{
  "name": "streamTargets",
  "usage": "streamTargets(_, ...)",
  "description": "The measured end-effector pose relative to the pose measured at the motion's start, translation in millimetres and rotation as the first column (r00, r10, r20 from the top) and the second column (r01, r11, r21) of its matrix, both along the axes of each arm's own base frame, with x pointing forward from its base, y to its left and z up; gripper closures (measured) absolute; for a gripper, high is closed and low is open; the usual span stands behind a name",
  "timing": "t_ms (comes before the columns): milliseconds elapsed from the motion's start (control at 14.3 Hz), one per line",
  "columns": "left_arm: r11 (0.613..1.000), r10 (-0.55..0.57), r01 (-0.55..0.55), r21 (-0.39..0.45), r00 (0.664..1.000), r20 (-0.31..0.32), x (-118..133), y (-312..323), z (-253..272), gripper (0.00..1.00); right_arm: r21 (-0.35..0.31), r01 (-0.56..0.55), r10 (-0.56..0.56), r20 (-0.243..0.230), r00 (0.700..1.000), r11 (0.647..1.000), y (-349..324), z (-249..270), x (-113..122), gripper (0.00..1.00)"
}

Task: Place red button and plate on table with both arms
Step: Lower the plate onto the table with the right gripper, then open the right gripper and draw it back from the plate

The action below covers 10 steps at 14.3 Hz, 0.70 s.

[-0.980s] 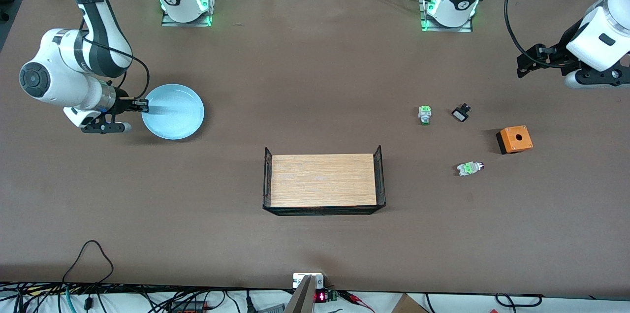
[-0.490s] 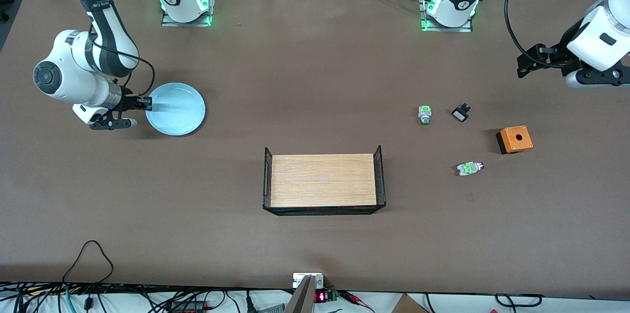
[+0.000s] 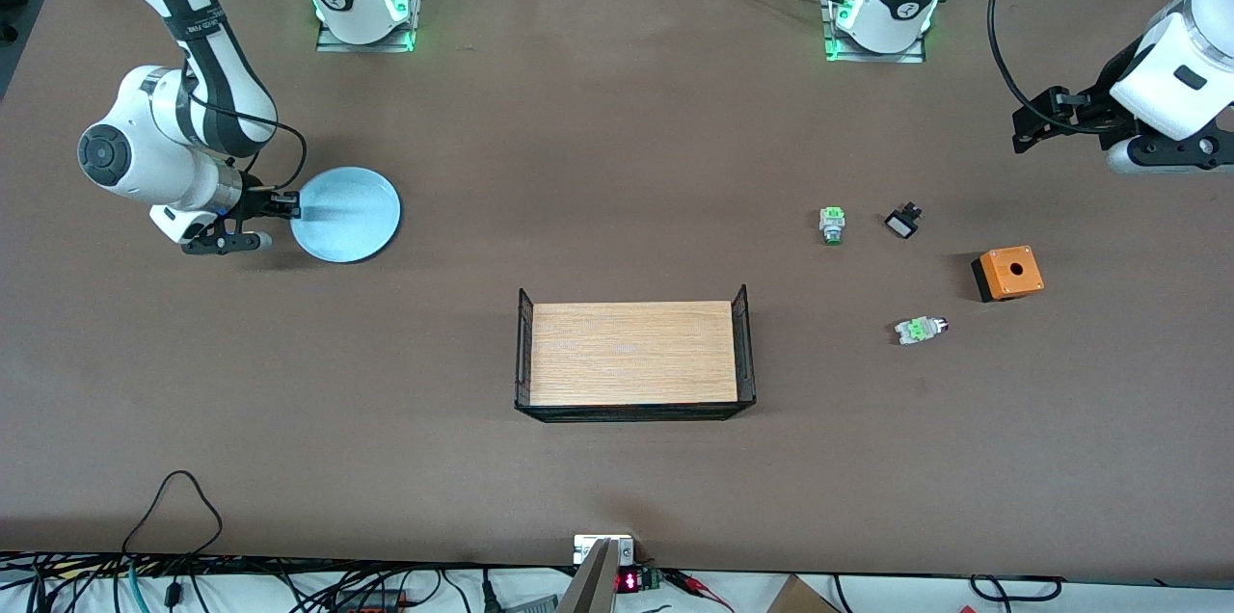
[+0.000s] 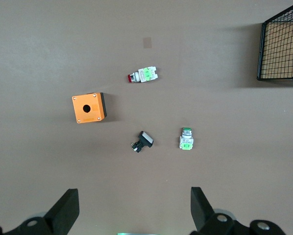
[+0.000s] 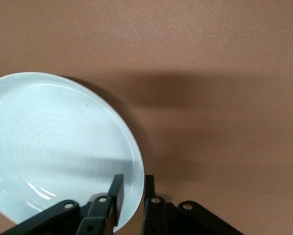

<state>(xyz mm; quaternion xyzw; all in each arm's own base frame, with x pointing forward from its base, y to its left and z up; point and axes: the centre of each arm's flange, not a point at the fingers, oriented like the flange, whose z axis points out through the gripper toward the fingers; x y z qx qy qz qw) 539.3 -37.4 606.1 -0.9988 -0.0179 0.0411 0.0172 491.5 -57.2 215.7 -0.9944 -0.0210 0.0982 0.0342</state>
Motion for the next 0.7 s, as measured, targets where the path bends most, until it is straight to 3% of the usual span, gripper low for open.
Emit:
streamTargets(280,1.000,0.000,0.000,0.000,1.000,0.000,0,0,0,0.00,-0.004,0.009,-0.009,0.025,1.000,1.000,0,10,6,0.34)
streamTargets(490,1.000,-0.003,0.003,0.000,1.000,0.000,0,-2,0,0.00,0.000,0.006,-0.006,0.042,0.999,1.000,1,46,20,0.04)
streamTargets(700,1.000,-0.005,0.005,0.000,1.000,0.000,0,-3,0,0.00,0.012,-0.004,0.003,0.027,1.000,1.000,4,106,46,0.00)
